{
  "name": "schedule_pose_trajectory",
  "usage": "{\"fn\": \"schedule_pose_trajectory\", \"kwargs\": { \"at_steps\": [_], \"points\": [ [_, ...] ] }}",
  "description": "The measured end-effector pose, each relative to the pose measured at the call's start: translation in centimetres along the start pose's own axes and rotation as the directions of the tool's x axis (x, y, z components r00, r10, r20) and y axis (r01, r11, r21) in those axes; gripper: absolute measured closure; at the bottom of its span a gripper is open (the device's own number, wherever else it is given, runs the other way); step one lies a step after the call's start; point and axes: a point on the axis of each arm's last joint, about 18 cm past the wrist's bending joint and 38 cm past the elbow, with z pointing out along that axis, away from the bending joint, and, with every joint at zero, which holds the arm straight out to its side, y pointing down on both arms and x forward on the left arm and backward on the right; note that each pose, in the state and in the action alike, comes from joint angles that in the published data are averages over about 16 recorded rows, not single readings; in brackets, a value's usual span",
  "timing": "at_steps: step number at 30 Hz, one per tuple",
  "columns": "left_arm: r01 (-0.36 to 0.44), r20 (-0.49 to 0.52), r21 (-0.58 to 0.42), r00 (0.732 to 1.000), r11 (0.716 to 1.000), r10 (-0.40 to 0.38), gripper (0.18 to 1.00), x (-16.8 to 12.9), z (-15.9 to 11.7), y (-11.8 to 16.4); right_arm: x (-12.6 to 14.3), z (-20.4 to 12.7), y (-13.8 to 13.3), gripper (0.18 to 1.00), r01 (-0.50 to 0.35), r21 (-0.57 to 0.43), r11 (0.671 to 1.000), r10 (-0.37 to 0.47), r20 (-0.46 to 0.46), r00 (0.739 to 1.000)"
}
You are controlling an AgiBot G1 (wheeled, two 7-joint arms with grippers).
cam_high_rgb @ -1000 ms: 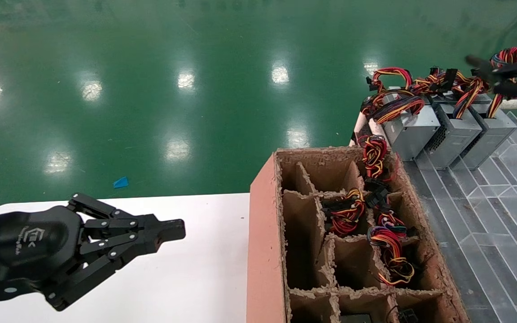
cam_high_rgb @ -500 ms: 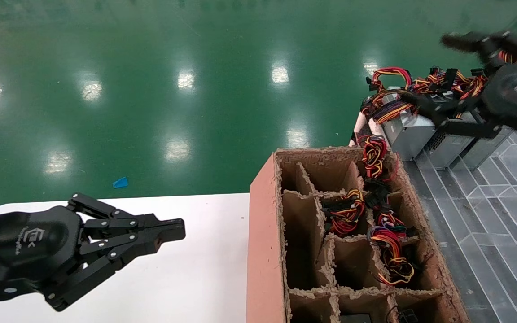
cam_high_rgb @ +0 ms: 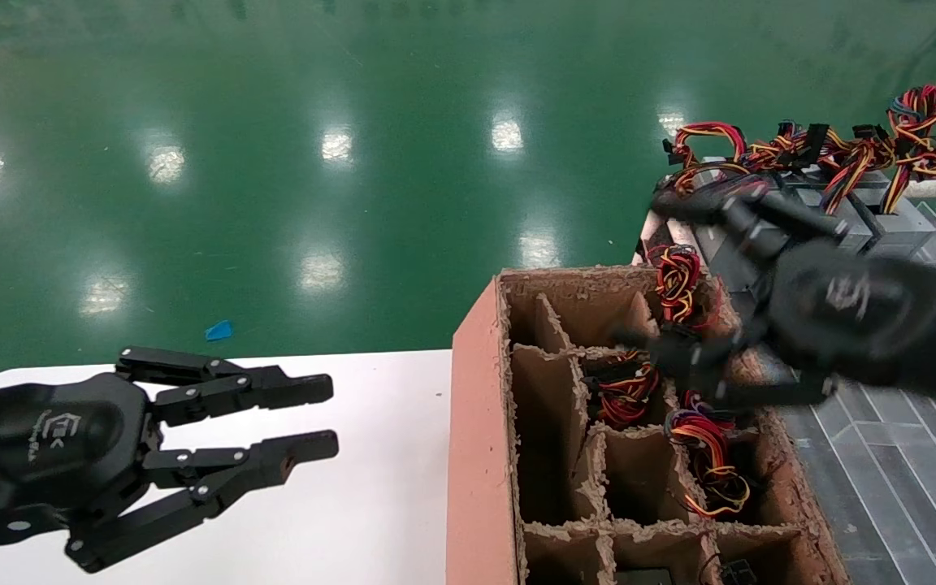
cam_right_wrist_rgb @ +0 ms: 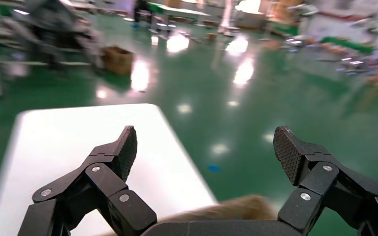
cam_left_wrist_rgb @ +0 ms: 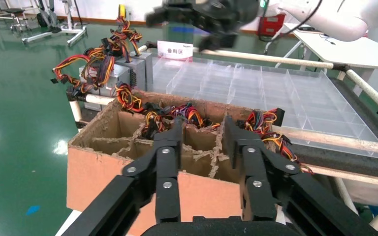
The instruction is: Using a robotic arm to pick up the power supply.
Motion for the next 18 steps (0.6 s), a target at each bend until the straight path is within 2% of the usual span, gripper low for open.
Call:
{"fn": "schedule_pose_trajectory", "kwargs": {
  "at_steps": [4, 10, 18],
  "points": [
    [0.0, 0.0, 0.0, 1.0, 1.0, 0.0, 0.788, 0.0, 0.0, 0.0, -2.6, 1.0, -0.1, 0.179, -0.073, 0.007, 0.997, 0.072, 0.096, 0.993],
    [0.0, 0.0, 0.0, 1.0, 1.0, 0.0, 0.658, 0.0, 0.0, 0.0, -6.2, 1.9, -0.3, 0.179, -0.164, 0.001, 0.987, 0.159, 0.221, 0.962],
    [0.0, 0.001, 0.0, 1.0, 1.0, 0.0, 0.462, 0.0, 0.0, 0.0, -8.2, 2.3, -0.4, 0.179, -0.211, -0.01, 0.977, 0.205, 0.288, 0.935]
  ]
}}
